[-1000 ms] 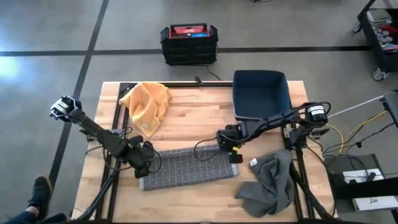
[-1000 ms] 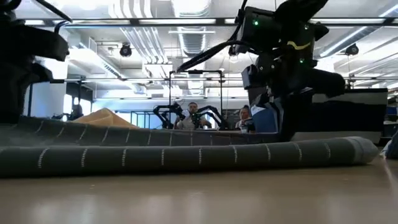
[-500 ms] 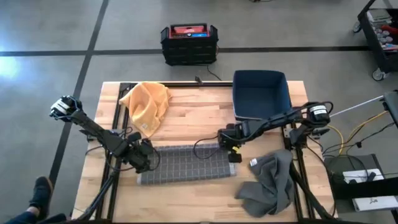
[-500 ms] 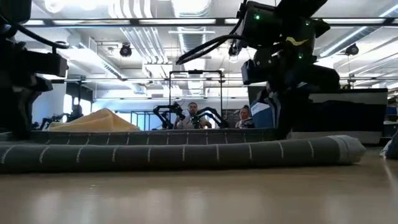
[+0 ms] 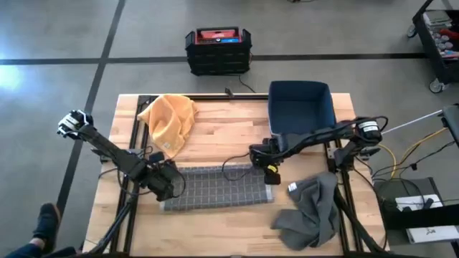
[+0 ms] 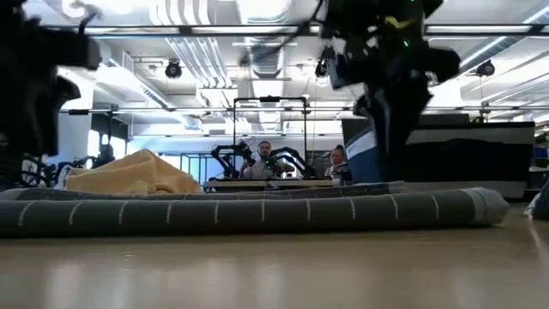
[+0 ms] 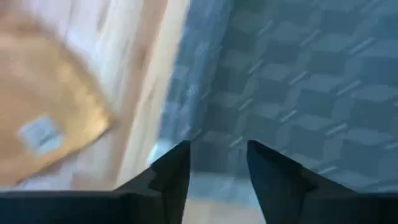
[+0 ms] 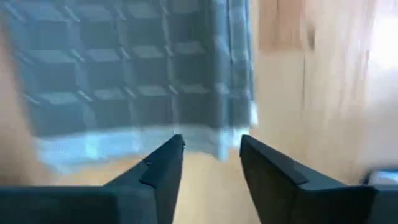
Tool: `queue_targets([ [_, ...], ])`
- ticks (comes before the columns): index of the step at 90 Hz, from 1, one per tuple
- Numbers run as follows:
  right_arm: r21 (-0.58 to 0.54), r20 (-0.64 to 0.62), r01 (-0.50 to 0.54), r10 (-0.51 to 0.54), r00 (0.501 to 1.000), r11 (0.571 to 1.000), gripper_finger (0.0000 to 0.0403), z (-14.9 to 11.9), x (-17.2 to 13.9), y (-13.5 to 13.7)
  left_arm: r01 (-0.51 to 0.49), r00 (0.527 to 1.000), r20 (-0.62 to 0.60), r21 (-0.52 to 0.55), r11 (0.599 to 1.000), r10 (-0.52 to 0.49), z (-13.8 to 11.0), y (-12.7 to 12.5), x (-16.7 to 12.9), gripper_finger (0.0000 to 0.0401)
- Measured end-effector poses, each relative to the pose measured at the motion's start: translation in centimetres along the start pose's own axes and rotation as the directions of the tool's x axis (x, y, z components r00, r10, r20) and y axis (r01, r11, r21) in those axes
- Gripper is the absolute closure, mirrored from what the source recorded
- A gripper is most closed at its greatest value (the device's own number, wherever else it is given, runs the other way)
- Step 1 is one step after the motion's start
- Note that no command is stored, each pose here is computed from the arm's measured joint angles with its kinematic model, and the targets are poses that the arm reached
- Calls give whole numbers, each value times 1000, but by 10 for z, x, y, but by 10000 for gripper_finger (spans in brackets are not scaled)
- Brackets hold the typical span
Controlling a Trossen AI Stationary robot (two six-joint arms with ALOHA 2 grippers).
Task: Fold towel
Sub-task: Fold the gray patterned kitchen towel
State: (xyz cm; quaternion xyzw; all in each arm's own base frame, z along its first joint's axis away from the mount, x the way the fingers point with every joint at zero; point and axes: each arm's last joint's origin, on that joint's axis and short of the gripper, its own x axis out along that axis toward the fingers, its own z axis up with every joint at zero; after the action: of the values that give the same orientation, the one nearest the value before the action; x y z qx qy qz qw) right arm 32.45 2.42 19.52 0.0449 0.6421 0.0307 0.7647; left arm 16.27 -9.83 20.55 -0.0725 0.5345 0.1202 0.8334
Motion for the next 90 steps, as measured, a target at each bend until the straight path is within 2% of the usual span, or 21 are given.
queue_targets([
  [7,-35,71,-76,78,994,996,229,4,5,16,83,994,65,7,997,-83,2,-7,7,244],
  [15,-88,208,-99,115,971,991,223,5,22,34,117,988,100,16,993,-118,-5,-9,23,253],
  [30,-105,524,-106,145,839,989,229,5,57,55,203,964,177,-9,979,-199,-22,-8,53,282],
  [42,-90,610,-68,108,785,994,240,-2,81,60,256,946,213,-33,966,-243,-32,-6,68,303],
  [47,-83,606,-70,106,789,994,245,-4,90,60,258,949,199,-43,965,-244,-34,-4,71,311],
  [62,-72,527,-88,113,843,994,260,-13,117,67,270,951,173,-60,961,-256,-41,-6,74,326],
  [90,-98,456,-65,103,884,993,295,-26,121,83,322,941,143,-102,941,-306,-61,-14,69,327],
])
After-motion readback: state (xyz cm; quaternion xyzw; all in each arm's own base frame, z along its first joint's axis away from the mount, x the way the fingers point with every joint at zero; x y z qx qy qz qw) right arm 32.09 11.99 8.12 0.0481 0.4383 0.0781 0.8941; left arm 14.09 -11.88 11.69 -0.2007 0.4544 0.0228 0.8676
